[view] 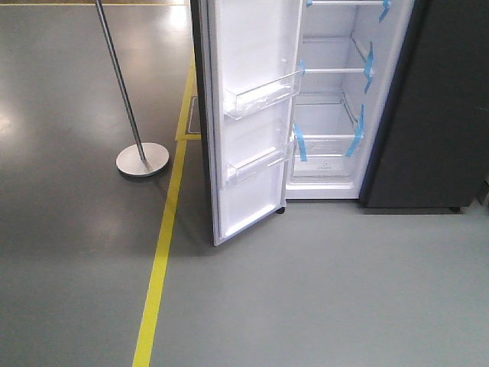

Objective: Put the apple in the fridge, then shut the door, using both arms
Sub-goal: 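Approach the refrigerator door bins with the apple in the right gripper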

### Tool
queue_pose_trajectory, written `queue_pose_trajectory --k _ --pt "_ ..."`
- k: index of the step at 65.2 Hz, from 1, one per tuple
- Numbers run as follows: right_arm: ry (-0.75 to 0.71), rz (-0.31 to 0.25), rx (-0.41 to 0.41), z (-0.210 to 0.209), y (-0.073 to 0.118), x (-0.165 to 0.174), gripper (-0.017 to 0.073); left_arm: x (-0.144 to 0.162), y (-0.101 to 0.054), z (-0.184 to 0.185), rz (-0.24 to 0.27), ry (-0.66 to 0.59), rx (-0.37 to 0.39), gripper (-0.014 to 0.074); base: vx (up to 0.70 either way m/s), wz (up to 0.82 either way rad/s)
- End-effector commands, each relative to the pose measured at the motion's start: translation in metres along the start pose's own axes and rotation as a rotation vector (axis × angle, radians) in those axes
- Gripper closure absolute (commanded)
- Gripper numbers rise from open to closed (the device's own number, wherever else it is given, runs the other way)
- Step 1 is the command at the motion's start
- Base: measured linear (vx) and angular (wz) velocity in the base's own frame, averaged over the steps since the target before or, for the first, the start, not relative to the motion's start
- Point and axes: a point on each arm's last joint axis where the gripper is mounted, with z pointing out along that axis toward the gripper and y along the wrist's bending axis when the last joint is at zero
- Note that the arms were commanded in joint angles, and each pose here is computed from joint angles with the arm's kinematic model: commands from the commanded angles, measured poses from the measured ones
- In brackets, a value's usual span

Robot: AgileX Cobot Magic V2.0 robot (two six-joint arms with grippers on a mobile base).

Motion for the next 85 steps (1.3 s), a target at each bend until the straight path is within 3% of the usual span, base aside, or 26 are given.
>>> queue_pose_trajectory --k 1,85 --pt "-0.106 -0.006 0.004 -0.0046 0.0007 -0.0136 0.0429 -0.0124 -0.0023 -0.0026 -0.010 -0.097 0.025 0.0600 0.20 -0.02" --pt "-0.104 -0.006 0.004 -0.0046 0.0008 -0.0134 0.0429 -0.0124 -0.0023 -0.0026 -0.010 -0.097 0.025 0.0600 0.18 -0.01"
